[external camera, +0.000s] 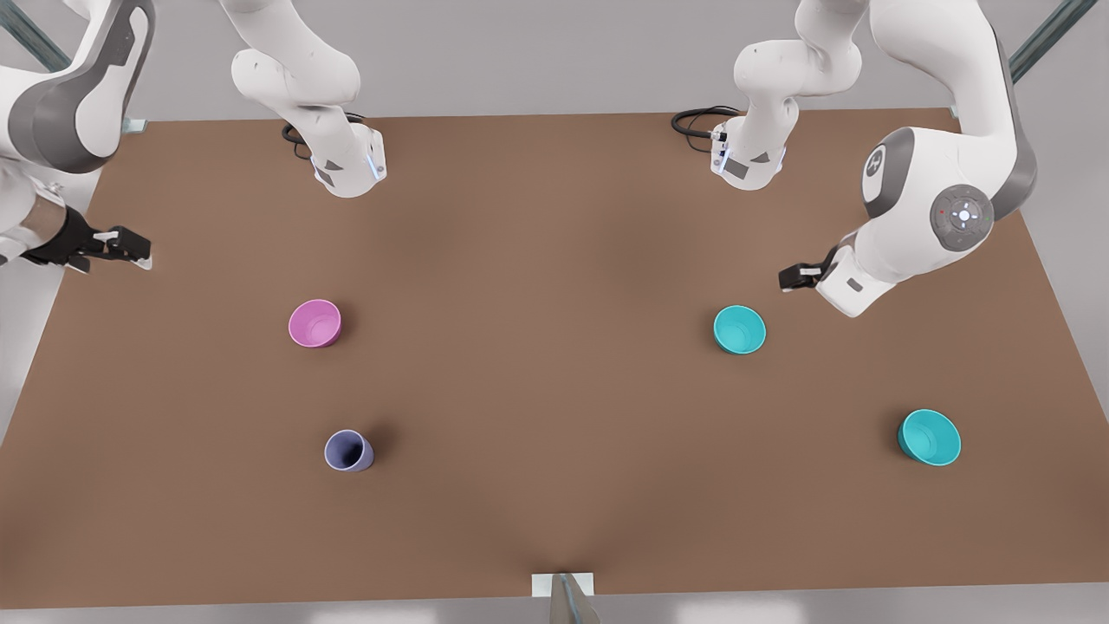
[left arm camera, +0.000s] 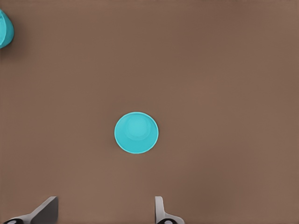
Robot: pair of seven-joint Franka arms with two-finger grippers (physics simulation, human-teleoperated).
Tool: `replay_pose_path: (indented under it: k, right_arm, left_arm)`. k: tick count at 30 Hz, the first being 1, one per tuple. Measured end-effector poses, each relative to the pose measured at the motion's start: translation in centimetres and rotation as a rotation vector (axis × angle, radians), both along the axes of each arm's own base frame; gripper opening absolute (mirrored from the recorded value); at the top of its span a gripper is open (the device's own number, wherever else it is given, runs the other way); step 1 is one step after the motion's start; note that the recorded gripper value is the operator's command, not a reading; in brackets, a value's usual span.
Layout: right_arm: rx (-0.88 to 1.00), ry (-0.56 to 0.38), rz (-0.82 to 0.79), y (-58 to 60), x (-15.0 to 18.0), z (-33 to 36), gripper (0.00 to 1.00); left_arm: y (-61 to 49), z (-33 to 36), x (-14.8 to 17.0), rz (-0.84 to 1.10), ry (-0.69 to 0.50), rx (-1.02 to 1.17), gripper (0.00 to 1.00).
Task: Stack the blue bowl on the pink bowl
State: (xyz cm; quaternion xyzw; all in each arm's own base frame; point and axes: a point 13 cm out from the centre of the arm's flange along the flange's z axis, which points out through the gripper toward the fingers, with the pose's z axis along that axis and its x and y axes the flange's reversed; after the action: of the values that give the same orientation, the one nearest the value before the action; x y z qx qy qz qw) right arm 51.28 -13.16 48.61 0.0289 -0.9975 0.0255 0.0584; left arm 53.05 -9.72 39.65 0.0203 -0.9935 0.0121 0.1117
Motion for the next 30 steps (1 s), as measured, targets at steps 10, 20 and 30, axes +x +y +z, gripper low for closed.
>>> replay_pose_path:
  k: [10, 20, 30]
  right_arm:
    - [0.100, 0.270, 0.094, 8.5, -0.6, -15.7, 1.00]
    - [0.125, 0.203, -0.004, 7.3, -7.7, -30.5, 1.00]
    - [0.130, 0.084, -0.116, 7.6, -6.2, -41.5, 1.00]
  left_arm:
    - [-0.2, 0.0, 0.1, 0.007, -0.004, 0.004, 1.00]
    - [0.9, 0.1, -0.5, 0.015, 0.025, 0.034, 1.00]
    - [0.8, 3.4, 1.3, 0.016, -0.040, 0.030, 1.00]
